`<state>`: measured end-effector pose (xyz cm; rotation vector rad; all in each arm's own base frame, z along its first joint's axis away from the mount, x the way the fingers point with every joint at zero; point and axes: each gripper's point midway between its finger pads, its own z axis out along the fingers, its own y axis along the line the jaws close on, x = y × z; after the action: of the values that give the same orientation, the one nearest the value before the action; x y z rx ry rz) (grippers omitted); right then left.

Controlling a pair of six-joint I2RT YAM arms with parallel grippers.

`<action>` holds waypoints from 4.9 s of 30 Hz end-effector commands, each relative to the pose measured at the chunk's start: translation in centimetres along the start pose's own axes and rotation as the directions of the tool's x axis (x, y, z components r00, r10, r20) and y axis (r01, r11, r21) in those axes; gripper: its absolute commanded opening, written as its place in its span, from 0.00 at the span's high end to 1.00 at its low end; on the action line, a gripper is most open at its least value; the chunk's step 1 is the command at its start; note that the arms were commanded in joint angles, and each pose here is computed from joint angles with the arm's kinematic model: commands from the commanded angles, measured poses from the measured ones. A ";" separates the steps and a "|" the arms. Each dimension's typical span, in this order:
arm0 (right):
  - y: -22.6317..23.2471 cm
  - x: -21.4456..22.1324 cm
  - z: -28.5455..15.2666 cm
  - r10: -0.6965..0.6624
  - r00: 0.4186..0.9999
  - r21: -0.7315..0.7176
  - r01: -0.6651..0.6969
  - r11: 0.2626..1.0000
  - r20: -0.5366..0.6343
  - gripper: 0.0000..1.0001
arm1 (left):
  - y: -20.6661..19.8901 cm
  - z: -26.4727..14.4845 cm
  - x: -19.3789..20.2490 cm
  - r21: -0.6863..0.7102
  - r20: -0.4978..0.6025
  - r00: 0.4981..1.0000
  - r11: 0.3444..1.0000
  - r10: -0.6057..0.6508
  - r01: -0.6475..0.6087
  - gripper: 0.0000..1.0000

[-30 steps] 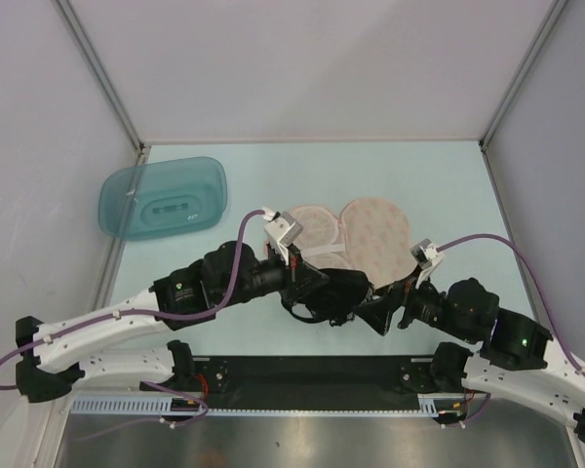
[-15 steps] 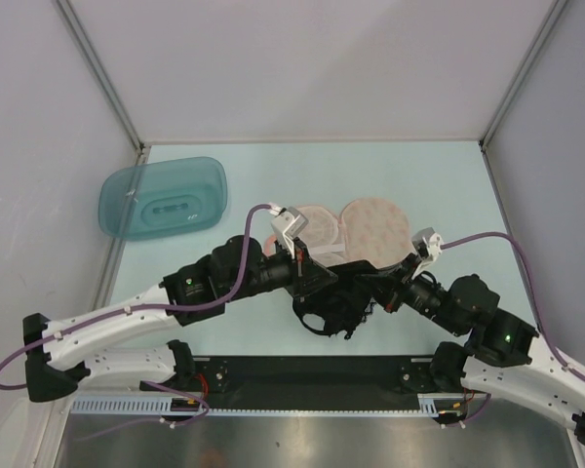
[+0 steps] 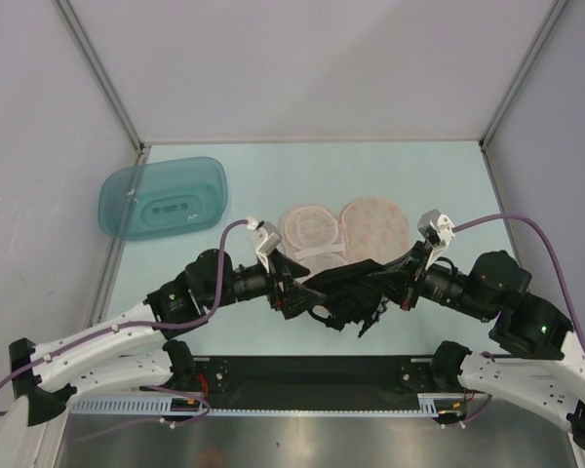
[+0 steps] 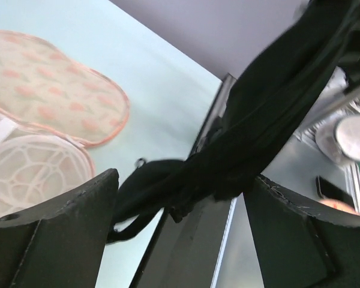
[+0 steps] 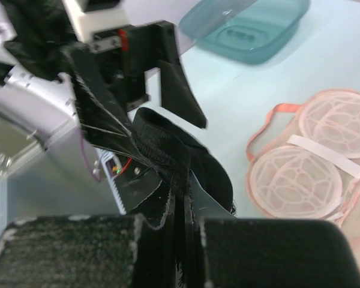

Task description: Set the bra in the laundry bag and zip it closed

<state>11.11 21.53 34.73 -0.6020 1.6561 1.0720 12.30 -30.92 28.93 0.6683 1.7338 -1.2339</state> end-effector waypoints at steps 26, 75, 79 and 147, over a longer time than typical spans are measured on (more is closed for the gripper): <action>-15.5 -4.4 6.5 -0.198 0.958 0.547 0.282 0.788 -0.208 1.00 | 5.9 8.6 6.6 -0.209 0.012 0.882 0.861 -0.471 0.463 1.00; -26.6 -3.6 17.9 -0.312 0.885 0.254 0.408 0.877 -0.345 1.00 | 21.2 8.0 1.0 -0.503 0.242 0.894 0.739 -0.378 0.448 1.00; -27.3 -2.1 17.8 -0.289 0.876 0.258 0.403 0.878 -0.386 1.00 | 21.8 8.1 4.2 -0.503 0.213 0.881 0.725 -0.423 0.470 1.00; -18.7 10.5 15.4 0.285 0.879 0.515 -0.053 0.856 -0.382 0.21 | 23.3 3.6 1.7 -0.466 0.098 0.920 0.800 -0.379 0.379 0.48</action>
<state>32.48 25.23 15.19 -0.4985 2.3776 0.4300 32.03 -24.19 14.38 -0.0607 2.2248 -0.8554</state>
